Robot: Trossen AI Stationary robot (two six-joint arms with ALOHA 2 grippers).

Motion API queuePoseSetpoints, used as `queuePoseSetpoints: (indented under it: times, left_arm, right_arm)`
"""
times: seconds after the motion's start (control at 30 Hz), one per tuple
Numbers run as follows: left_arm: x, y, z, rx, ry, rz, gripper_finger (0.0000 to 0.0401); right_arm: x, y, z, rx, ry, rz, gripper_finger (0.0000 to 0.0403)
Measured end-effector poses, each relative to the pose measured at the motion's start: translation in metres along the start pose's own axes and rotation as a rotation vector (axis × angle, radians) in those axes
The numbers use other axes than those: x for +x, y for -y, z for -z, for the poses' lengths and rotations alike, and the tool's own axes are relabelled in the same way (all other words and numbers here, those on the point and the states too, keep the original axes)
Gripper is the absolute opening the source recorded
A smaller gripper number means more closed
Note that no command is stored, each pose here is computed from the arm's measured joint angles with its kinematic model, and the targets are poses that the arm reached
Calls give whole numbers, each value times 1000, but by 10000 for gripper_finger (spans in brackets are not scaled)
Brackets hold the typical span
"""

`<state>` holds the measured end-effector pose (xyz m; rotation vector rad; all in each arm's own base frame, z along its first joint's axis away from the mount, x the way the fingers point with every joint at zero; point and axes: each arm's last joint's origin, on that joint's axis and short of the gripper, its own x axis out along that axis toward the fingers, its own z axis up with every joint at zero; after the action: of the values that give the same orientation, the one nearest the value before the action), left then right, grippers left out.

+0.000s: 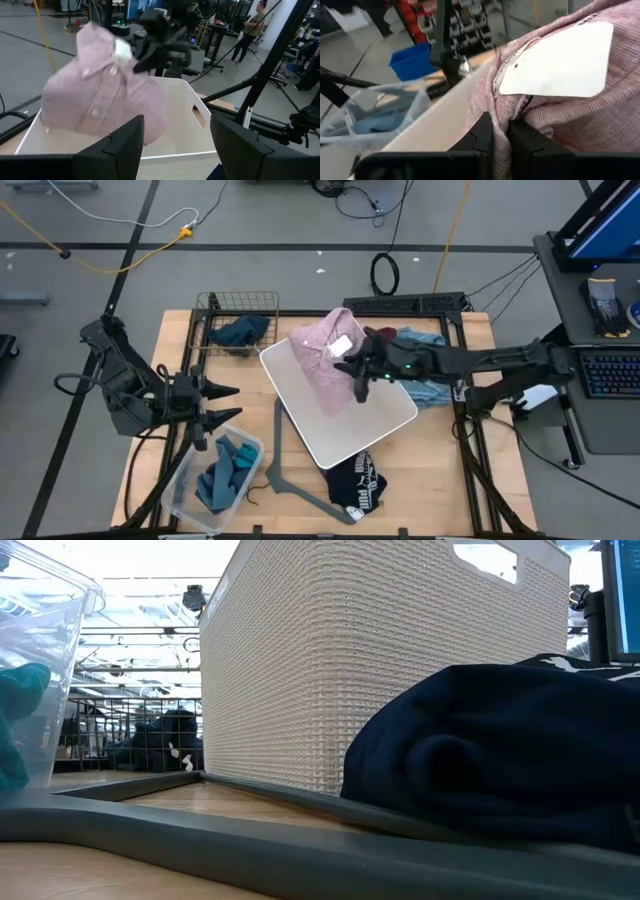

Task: Pick & Place Cloths
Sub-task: Put the pink shirt into the white bin

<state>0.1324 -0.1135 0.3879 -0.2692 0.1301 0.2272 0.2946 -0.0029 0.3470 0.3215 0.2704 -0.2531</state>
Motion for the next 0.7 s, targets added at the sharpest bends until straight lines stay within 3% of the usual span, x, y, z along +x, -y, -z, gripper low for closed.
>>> queuePoseSetpoints:
  times: [0.3,0.7]
  left_arm:
    - [0,0,0,1,-1,1,232]
    - [0,0,0,28,-2,1,232]
  right_arm:
    - [35,13,24,86,-171,0,22]
    - [65,29,58,142,-361,111,29]
